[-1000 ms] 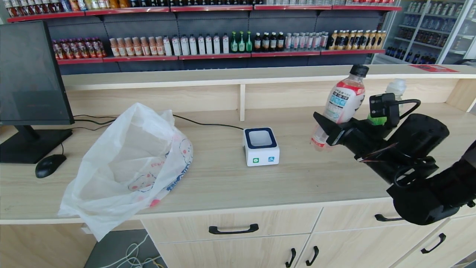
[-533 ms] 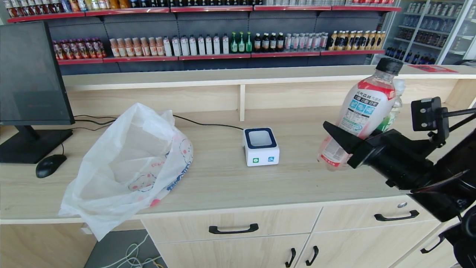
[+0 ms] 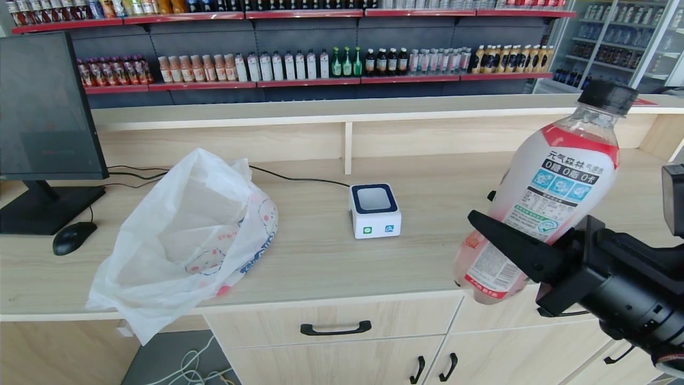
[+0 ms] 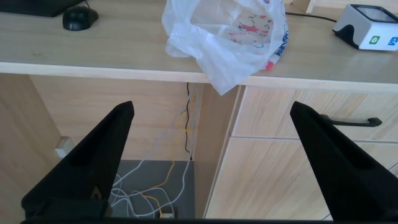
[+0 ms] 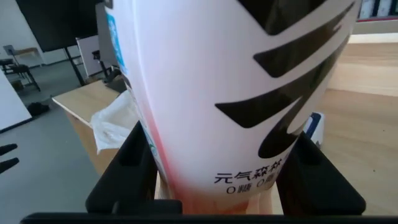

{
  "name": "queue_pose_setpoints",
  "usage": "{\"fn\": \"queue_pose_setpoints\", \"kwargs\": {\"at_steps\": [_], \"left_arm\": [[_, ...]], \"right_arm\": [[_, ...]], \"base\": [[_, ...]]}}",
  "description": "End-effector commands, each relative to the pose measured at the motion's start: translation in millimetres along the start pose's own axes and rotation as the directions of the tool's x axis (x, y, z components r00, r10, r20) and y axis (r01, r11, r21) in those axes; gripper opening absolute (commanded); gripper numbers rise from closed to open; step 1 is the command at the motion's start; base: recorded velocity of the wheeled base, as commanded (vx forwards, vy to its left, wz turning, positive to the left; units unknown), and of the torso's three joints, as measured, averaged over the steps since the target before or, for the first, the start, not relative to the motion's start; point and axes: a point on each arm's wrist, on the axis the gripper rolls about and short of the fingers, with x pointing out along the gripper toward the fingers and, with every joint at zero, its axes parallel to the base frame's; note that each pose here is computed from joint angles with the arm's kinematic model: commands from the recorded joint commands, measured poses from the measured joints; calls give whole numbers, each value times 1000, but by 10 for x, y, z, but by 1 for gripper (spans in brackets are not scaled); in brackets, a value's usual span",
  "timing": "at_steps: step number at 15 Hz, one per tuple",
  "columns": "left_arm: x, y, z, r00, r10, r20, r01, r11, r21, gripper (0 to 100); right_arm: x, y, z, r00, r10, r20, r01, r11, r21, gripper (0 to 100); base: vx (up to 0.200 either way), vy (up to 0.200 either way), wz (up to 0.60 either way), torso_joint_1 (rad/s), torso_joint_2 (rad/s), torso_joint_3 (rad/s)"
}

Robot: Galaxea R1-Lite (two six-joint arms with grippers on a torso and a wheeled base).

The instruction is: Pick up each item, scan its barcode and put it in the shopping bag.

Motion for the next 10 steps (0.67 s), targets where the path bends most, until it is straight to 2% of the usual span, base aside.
{"fn": "queue_pose_setpoints", "kwargs": {"at_steps": [1,3,5,7,10], "left_arm": [[0,0,1,1000,1,1,-1,1000,0,100],[1,0,1,1000,1,0,-1,1000,0,100],[1,0,1,1000,1,0,-1,1000,0,100],[1,0,1,1000,1,0,-1,1000,0,100],[1,0,1,1000,1,0,-1,1000,0,100]], "right_arm": [[338,133,56,995,81,51,-83,996,44,0],[737,202,115,985,123,121,-140,980,145,0],[999,191,86,976,158,149,-186,964,192,0],[1111,225,0,964,223,144,-249,948,199,0],[1144,397,-118,935,310,171,-347,902,258,0]], "base": [[0,0,0,0,0,0],[0,0,0,0,0,0],[0,0,0,0,0,0],[0,0,0,0,0,0],[0,0,0,0,0,0]]}}
